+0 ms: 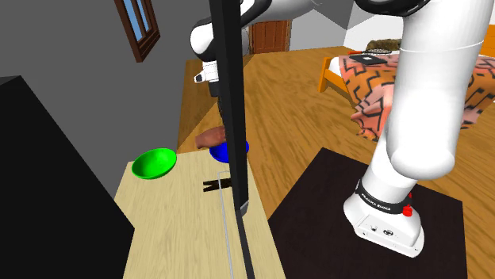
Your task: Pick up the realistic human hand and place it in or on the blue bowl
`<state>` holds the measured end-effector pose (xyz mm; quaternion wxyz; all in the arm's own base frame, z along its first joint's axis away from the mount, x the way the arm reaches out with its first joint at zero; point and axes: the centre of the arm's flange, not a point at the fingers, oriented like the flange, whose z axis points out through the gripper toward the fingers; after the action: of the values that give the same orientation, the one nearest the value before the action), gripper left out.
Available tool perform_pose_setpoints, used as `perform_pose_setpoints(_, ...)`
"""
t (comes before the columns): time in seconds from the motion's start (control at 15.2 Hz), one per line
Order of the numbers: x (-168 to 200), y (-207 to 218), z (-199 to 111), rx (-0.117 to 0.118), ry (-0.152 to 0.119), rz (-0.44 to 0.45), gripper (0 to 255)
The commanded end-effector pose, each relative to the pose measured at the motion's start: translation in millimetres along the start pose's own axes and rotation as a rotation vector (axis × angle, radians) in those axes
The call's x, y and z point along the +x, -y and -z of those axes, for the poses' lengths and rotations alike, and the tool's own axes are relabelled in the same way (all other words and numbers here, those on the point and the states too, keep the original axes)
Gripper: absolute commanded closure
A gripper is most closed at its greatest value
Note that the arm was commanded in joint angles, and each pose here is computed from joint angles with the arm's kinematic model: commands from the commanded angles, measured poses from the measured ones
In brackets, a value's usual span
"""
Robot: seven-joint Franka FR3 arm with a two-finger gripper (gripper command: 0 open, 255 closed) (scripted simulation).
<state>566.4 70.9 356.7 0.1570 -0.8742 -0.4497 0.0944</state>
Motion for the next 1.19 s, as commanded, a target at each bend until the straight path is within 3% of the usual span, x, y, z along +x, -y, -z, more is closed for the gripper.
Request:
perform_pose_setpoints(0.0, -15, -17, 10, 0.0, 0.0, 0.001, 255)
perform_pose_setpoints(0.2, -35, -36, 21, 0.0, 0.0, 0.001, 255)
perform_pose_setpoints(1.12, -33, -63, -48, 0.0, 0.0, 0.001, 255)
